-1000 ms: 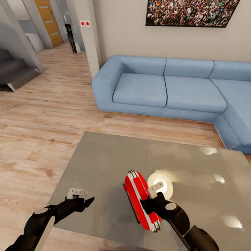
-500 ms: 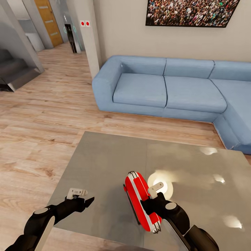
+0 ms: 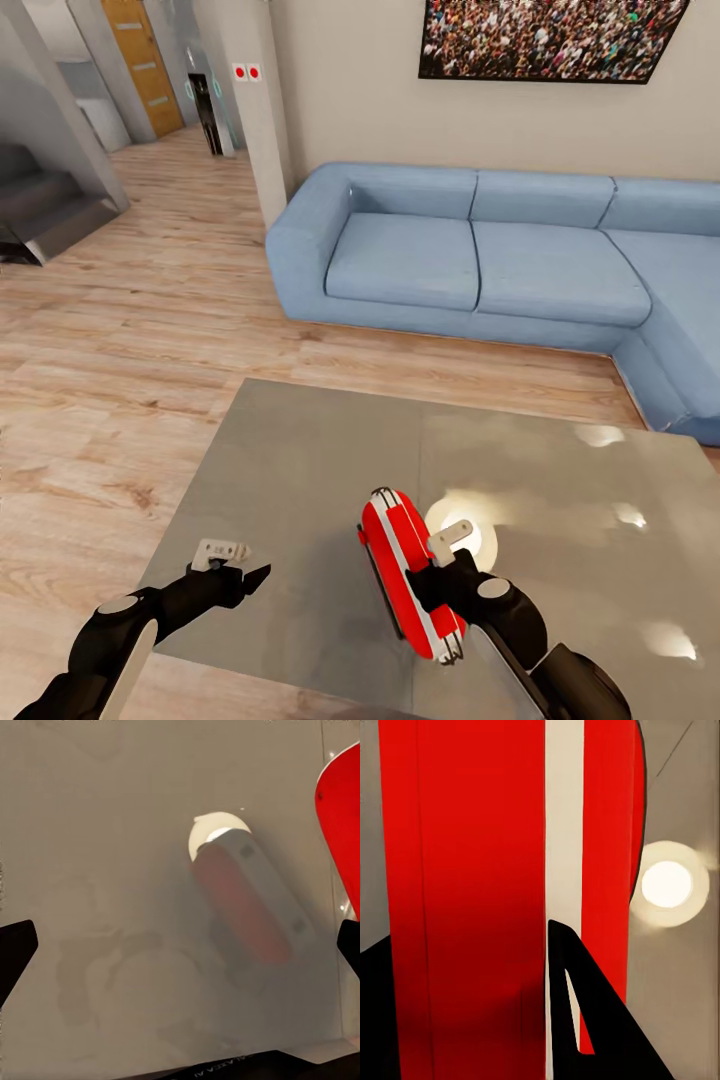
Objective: Turn on the radio receiver that's on the table in the living room.
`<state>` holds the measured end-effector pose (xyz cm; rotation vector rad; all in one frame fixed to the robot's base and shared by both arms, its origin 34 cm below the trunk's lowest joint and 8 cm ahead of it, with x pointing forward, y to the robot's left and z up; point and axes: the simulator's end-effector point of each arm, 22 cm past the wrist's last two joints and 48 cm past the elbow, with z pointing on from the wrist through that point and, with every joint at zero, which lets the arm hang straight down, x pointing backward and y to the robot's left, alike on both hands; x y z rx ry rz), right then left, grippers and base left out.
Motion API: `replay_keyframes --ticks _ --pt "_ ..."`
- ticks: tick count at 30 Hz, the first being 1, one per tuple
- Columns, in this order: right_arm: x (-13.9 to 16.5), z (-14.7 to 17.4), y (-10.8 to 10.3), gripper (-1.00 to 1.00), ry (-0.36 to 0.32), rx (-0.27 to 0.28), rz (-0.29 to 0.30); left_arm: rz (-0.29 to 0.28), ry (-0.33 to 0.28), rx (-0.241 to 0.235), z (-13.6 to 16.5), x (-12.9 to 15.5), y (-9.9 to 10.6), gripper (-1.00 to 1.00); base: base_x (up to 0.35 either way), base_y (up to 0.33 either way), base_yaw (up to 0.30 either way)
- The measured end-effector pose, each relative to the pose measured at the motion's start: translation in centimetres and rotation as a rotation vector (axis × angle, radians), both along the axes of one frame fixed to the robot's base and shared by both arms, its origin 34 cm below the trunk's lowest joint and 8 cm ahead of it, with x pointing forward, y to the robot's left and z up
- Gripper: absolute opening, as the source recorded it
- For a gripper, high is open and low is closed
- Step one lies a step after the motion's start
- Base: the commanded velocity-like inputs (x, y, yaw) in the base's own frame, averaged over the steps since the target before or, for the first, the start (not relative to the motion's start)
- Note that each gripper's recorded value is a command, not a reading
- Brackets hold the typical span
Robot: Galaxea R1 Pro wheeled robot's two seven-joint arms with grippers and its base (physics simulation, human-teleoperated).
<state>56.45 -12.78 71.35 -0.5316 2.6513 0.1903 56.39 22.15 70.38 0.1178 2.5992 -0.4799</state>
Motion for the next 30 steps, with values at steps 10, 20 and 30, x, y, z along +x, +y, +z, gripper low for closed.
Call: replay_keyframes --ticks 10,20,30 --pt "0.4 0.7 0.0 -1.00 -0.016 0.001 -0.001 0.000 -0.015 0.000 0.7 0.3 0.0 1.00 0.000 0.000 0.081" --pt "0.6 1.1 -0.1 -1.00 -0.025 0.002 -0.002 0.000 -0.025 0.000 1.1 0.5 0.0 1.00 0.000 0.000 0.044" --pt "1.1 1.8 -0.1 -1.00 -0.051 0.006 -0.007 0.000 -0.038 0.000 1.6 0.8 0.0 1.00 0.000 0.000 0.000"
